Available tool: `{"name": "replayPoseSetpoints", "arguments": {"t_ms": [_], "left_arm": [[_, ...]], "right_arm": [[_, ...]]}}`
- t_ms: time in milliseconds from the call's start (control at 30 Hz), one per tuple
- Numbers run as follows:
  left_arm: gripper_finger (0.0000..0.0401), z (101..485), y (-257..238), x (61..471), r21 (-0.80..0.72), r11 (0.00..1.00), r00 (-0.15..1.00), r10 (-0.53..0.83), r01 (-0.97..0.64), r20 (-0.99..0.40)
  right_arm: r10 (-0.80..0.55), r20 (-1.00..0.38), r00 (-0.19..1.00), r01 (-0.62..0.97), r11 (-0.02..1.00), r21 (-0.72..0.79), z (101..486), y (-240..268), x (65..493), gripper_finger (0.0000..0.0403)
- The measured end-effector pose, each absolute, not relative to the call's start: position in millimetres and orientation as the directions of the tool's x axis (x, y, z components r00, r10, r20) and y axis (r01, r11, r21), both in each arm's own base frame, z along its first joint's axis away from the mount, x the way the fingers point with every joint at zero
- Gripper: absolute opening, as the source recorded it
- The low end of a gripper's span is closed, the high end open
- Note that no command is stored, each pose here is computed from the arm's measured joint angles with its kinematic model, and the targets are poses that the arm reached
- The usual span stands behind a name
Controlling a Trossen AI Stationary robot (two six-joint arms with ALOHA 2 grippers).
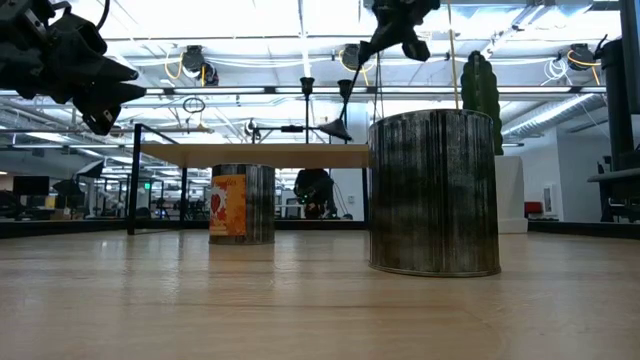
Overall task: Pick & Place candle stick holders
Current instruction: Put the candle holder on the shelf
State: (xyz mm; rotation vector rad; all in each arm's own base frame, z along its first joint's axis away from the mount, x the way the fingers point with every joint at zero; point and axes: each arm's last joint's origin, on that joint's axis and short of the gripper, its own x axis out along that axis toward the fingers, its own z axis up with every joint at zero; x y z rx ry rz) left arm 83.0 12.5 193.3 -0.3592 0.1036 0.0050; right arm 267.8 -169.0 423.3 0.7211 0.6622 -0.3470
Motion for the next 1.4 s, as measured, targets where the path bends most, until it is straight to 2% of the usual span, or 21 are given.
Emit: {"name": "replayPoseSetpoints", "arguments": {"t_ms": [167, 833, 1133, 1400], "left_arm": [[0.0129, 193.3, 12.5, 83.0, -0.35, 0.936, 0.995, -0.013, -0.023, -0.102], [0.0129, 193.3, 12.5, 83.0, -0.351, 0.936, 0.995, -0.013, -0.024, -0.102], [0.0129, 193.3, 12.5, 83.0, -0.35, 0.936, 0.995, -0.013, -0.024, -0.102], [0.0129, 193.3, 12.5, 83.0, -0.35, 0.936, 0.995, -0.013, -0.024, -0.102]], "right_arm": [[-0.014, -0.66, 0.751, 0.473, 0.708, 0.524, 419.3, -170.3, 271.5, 0.0], [-0.023, -0.67, 0.742, 0.484, 0.709, 0.512, 416.2, -176.5, 270.0, 0.0], [-0.022, -0.669, 0.743, 0.475, 0.721, 0.504, 416.4, -176.4, 269.9, 0.0024], [-0.023, -0.669, 0.743, 0.47, 0.73, 0.497, 416.5, -176.4, 269.9, 0.0026]]}}
